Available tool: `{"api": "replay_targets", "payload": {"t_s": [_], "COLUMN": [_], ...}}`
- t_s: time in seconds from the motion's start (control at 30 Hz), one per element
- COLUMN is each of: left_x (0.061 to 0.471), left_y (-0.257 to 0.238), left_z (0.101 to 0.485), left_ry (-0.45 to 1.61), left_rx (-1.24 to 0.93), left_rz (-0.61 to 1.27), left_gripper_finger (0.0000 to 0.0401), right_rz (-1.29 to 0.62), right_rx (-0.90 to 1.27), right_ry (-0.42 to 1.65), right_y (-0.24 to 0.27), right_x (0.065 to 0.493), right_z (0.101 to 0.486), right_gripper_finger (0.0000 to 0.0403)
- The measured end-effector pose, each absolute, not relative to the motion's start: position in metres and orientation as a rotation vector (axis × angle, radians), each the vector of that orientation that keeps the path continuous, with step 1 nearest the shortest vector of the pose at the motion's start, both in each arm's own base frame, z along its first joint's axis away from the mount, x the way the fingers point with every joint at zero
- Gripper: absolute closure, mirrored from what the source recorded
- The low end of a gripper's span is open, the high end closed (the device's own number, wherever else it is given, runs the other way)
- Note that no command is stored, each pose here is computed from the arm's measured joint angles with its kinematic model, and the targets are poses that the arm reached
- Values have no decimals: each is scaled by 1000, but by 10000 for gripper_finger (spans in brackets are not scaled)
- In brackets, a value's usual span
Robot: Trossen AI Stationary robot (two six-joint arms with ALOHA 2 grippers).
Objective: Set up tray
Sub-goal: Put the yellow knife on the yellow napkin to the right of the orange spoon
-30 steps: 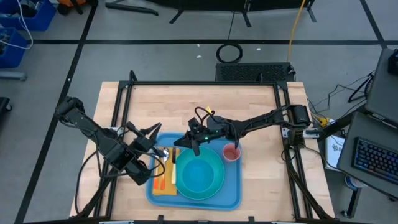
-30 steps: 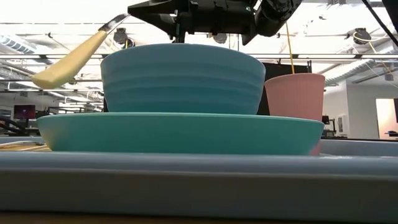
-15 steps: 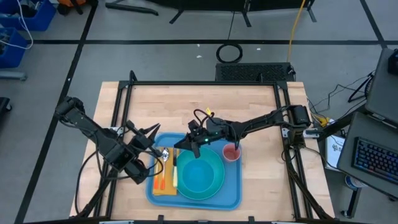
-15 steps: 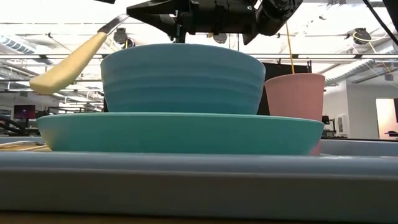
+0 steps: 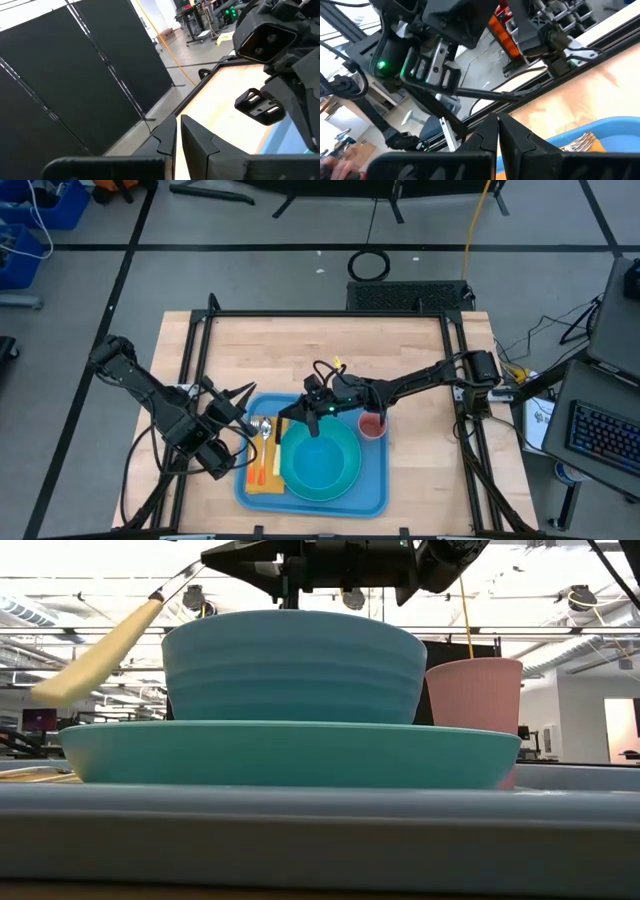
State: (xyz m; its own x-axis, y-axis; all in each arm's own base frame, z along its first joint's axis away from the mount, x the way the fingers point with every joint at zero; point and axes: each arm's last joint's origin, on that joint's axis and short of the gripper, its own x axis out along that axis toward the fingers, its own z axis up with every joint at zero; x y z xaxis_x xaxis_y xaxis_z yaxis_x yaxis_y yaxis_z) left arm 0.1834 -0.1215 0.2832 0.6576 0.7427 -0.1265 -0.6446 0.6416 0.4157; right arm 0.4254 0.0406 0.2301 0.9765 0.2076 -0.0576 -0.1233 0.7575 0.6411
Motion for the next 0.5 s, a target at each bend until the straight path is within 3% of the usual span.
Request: {"api": "replay_targets", "payload": {"t_s": [0.3, 0.5], "left_x": [183, 183], "left_y": [-122, -122], "left_z": [283, 283], "left_ry": [296, 306], "left_rx": [338, 335], "left_rz": [805, 797], "left_gripper_finger": [370, 370], "right_rz": [224, 243], "right_rx": [676, 676], "right_ry": [129, 193], "right_y": [53, 56], "right_x": [438, 466], "right_z": [236, 217], "right_gripper_finger": [403, 403]}}
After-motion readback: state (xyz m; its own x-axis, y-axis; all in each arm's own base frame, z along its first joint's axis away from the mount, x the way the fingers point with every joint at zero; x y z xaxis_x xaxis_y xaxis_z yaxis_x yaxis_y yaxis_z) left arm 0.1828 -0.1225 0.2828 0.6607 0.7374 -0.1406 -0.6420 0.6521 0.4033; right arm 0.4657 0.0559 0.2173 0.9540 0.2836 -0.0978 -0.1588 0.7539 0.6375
